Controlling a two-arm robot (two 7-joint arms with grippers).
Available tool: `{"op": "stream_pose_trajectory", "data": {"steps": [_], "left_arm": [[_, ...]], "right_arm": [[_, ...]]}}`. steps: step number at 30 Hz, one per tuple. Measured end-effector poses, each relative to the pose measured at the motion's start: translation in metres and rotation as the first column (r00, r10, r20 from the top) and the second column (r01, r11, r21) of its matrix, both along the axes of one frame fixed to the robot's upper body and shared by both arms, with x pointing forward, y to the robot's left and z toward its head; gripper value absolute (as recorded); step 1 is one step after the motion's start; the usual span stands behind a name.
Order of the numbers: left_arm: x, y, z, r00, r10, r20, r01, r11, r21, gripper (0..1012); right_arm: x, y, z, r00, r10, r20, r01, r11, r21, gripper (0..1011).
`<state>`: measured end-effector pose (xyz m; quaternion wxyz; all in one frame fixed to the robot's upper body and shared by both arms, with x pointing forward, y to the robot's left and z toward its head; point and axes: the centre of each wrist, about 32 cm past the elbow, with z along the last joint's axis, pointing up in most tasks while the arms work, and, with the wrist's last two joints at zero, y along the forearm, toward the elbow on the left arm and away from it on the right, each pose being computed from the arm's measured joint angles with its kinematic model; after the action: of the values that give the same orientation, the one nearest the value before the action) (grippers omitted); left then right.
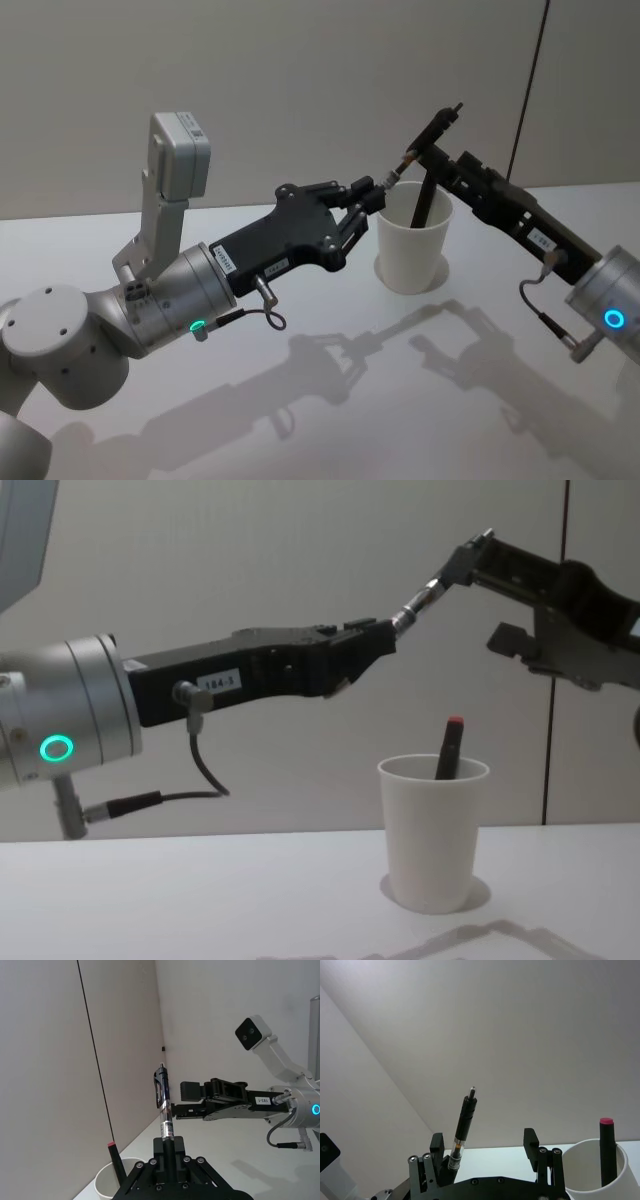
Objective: Place the pen into the pen holder.
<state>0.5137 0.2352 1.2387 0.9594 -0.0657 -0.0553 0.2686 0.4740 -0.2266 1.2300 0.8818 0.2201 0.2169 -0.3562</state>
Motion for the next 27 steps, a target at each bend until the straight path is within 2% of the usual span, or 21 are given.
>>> {"op": "stream_pose_trajectory", "data": {"steps": [27], "left_arm": [[0.0001, -0.0001, 0.0002, 1.0, -0.005, 0.0, 0.005, 1.0, -0.001, 115]], "right_arm": [[0.019, 0.011, -0.004, 0.998, 0.061, 0.008, -0.062, 0.997, 0.041, 1001]]}}
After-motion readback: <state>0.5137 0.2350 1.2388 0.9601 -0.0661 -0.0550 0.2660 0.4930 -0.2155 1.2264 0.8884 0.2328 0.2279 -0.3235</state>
